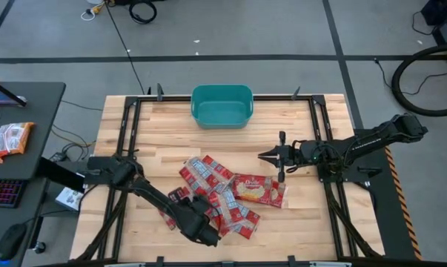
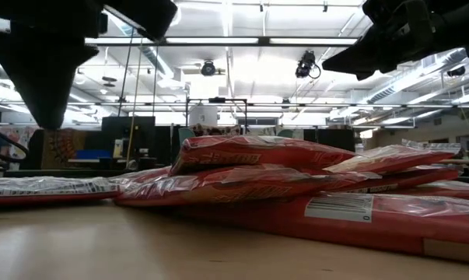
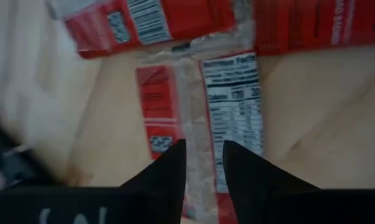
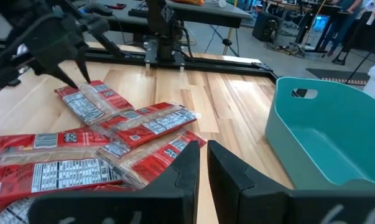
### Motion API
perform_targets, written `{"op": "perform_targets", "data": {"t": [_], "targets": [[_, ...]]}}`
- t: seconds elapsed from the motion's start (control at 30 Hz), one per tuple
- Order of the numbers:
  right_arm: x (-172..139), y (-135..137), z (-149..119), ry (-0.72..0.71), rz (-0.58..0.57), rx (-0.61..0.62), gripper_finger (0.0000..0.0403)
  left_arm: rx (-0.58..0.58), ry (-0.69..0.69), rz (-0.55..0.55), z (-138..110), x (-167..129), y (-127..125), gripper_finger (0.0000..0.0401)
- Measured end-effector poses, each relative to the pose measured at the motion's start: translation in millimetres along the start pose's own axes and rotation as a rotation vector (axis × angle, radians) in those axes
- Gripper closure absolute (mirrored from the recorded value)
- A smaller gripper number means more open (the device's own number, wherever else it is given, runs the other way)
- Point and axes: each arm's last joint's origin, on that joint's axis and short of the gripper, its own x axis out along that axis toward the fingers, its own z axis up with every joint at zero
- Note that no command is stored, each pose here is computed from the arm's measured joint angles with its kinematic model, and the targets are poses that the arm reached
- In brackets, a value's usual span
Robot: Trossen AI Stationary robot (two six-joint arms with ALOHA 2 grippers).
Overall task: Sort popcorn bags into baskets
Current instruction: Put the popcorn bag into the green bin
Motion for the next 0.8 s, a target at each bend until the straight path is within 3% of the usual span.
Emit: {"op": "perform_targets", "data": {"t": [0.17, 0.3, 0.63, 0.8], "targets": [[0, 0, 0, -0.003, 0.011, 0.001, 0.0366, -0.038, 0.022, -0.073, -9, 13, 23, 0.0315], [0, 0, 0, -0.003, 0.011, -0.004, 0.0366, -0.137, 0.004, -0.176, -14, 20, 45, 0.0315], [0, 1, 0, -0.004, 0.018, -0.001, 0.0366, -0.285, 0.03, -0.444, -28, 68, 65, 0.0221], [0, 1, 0, -0.004, 0.018, 0.0, 0.0366, -0.259, 0.03, -0.448, -29, 74, 64, 0.02]]}}
